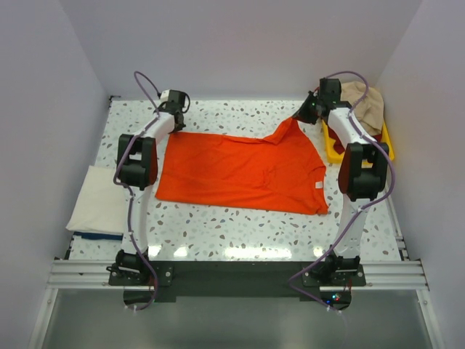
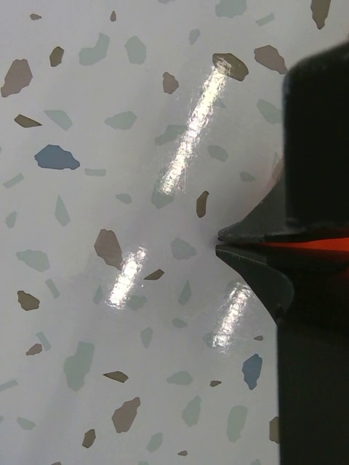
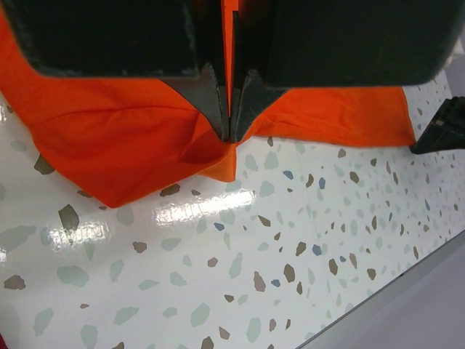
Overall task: Fold and stack the t-shirts
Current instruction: Fold the tshirt
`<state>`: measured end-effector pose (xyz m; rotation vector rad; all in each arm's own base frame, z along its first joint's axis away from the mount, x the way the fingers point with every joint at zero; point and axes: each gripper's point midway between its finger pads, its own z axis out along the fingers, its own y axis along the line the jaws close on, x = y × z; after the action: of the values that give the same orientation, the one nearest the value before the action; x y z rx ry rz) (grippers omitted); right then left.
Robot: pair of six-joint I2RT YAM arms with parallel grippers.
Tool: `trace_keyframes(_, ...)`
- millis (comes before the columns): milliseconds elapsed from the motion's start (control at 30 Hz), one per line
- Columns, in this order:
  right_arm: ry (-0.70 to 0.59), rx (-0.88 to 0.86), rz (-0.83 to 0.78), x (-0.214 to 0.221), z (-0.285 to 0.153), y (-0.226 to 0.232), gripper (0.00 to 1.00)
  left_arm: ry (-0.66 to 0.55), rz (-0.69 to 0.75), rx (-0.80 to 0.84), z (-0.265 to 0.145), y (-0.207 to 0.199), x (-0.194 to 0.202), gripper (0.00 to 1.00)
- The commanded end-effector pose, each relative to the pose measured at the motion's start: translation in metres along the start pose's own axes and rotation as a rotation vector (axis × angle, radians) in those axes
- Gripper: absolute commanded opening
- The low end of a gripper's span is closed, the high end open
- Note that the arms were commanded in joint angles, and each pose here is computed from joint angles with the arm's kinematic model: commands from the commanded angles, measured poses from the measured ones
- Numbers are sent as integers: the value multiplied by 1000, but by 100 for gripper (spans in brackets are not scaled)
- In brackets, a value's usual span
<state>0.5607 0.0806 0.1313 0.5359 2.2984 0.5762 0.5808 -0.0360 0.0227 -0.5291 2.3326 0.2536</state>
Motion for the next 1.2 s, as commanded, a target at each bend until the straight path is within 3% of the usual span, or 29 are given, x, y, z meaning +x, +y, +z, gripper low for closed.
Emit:
trace_keyframes(0,-23,-40,-2,-10,-8,11,0,13,25,-25,2,6,8,7)
trace_keyframes(133,-20,-42,-3,-11,-8,12,0,-11,18,-22,-2,6,-2,0)
trace_keyframes(467,-36,-62,-7,-22,-10,21,0,-97,-25,14,-20,7,-48,0)
trace_keyframes(733,-32,-62,-6,-20,-8,20,0,-132,-17,17,-37,5,-65,27)
trace_keyframes(1167,-23,-71,-3,-15,-9,18,0,-73,-20,-10,-43,-3,-28,32)
